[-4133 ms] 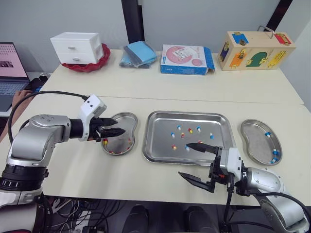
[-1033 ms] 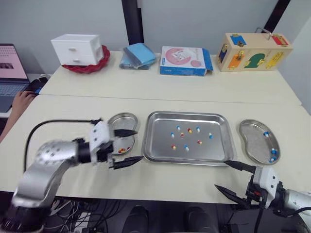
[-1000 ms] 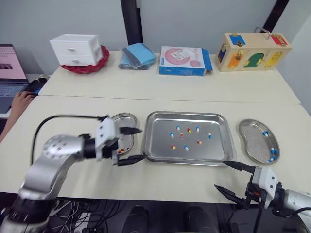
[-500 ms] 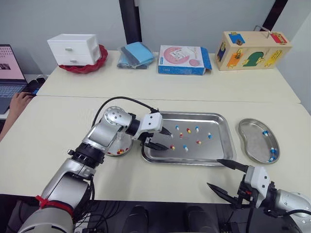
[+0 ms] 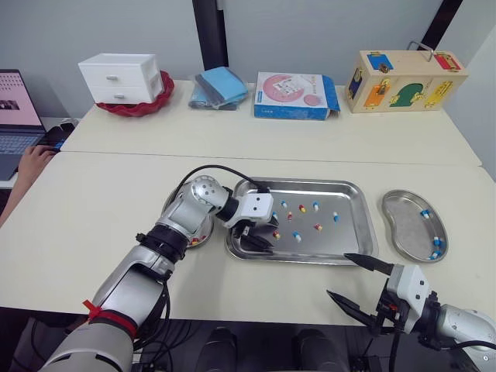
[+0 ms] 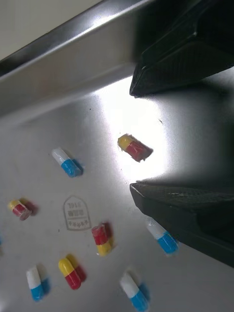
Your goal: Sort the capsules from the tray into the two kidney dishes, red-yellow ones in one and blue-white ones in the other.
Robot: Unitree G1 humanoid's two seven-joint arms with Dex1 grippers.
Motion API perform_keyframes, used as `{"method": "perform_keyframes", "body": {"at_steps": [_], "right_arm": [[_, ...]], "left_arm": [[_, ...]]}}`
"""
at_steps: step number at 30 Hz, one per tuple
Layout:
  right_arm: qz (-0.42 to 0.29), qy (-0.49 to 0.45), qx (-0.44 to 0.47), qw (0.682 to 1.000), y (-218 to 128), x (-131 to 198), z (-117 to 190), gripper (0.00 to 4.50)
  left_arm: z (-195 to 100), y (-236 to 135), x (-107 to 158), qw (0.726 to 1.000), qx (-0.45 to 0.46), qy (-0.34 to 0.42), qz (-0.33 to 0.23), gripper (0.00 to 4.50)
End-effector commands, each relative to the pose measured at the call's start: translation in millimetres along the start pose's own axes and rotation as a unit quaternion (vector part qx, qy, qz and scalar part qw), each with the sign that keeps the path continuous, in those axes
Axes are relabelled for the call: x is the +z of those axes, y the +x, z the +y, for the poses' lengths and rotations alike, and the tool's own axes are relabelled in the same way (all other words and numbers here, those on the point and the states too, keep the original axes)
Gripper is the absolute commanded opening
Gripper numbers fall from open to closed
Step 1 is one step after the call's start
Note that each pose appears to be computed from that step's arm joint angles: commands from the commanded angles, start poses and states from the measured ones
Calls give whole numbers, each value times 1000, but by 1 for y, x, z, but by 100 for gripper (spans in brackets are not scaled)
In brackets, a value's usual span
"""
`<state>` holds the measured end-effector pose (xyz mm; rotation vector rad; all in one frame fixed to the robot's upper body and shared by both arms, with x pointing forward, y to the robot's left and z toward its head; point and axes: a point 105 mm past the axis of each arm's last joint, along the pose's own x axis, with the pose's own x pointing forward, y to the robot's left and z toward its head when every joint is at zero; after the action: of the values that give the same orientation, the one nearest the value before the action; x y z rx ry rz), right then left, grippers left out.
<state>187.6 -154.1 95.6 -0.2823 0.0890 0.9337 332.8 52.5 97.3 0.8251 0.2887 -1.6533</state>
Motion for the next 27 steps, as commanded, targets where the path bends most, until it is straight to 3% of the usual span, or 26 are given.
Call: {"method": "perform_keyframes", "body": {"at_steps": [1, 2, 5, 12, 21, 27], "right_arm": [[-19, -7, 4, 1000, 1, 13, 2, 450], [-19, -6, 4, 1000, 1, 14, 2, 450], [-19, -4, 6, 1000, 2, 15, 2, 450], [-18, -3, 9, 1000, 3, 18, 1, 450], [-19, -15, 10, 1000, 6, 19, -1, 450], [-41, -61, 39, 997, 16, 22, 0, 450]], "left_arm": [[2, 5, 4, 1000, -9, 6, 9, 291], [2, 6, 4, 1000, -10, 6, 9, 291], [1, 10, 2, 1000, -19, 8, 19, 229], [-1, 11, -8, 999, -25, 9, 43, 4], [3, -14, 23, 1000, 5, 16, -11, 4], [-4, -86, 34, 990, 116, -74, -37, 4]]}}
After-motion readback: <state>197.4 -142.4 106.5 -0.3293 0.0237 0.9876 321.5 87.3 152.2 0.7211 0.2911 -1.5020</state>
